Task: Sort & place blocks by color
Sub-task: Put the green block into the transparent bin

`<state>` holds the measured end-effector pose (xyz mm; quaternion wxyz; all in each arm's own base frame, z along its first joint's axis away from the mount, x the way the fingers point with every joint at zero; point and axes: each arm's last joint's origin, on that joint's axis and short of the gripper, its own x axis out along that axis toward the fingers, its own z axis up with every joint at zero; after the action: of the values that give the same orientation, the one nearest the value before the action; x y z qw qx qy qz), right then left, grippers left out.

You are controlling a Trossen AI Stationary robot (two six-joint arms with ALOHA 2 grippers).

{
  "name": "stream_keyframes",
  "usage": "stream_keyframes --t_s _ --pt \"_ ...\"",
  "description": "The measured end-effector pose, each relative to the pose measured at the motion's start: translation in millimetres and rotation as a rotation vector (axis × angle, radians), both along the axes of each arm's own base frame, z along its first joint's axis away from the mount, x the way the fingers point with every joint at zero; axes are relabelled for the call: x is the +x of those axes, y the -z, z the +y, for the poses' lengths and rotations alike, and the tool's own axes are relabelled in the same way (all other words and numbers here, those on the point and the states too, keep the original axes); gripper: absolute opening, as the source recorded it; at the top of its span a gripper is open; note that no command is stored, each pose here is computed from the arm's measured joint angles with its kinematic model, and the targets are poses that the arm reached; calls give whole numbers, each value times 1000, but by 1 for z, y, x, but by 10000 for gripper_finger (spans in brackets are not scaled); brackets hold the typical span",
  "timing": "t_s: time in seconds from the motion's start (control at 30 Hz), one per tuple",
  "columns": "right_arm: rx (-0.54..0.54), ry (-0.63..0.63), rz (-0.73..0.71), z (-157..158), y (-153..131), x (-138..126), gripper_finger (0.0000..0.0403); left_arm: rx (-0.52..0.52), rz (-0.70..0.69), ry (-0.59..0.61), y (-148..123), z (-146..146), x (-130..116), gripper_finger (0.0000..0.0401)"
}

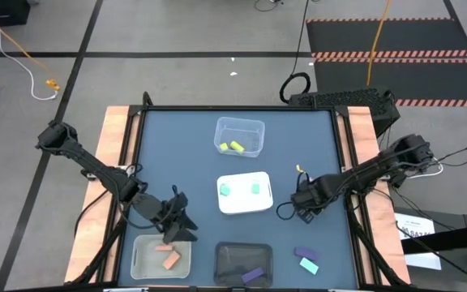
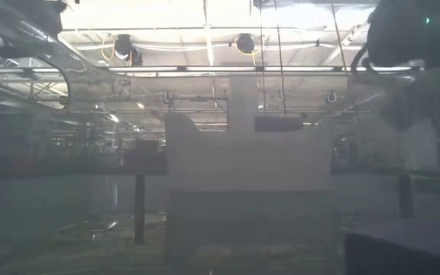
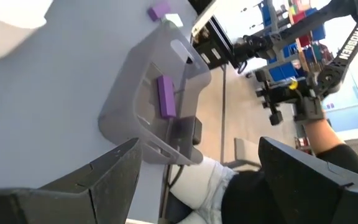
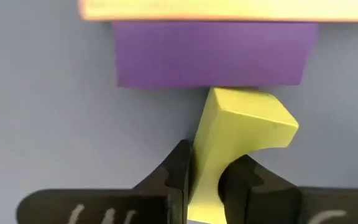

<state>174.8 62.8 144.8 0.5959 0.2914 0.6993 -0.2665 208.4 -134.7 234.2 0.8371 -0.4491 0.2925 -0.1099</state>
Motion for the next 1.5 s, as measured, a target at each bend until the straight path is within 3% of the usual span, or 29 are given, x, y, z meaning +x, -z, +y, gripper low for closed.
stream_keyframes --t_s 0.17,0.4,0.67,0.87,1.03,1.27,1.5 --pt "-14 18 -136 -3 -17 -3 38 55 -31 -24 0 1 1 321" --pt "-101 5 -517 -7 -49 1 38 184 -93 -65 0 4 2 321" --pt "-365 -277 -1129 -3 -93 36 38 321 -139 -145 0 17 9 321" --pt "-639 -471 -1414 -4 -117 64 38 448 -200 -199 -4 28 15 321" --pt "-765 -540 -1486 -12 -121 77 38 507 -279 -223 -10 35 21 321" --pt "-818 -512 -1465 -32 -122 82 38 571 -357 -237 -17 40 25 321" --pt "-838 -345 -1380 -68 -108 92 38 590 -361 -262 -18 47 28 321"
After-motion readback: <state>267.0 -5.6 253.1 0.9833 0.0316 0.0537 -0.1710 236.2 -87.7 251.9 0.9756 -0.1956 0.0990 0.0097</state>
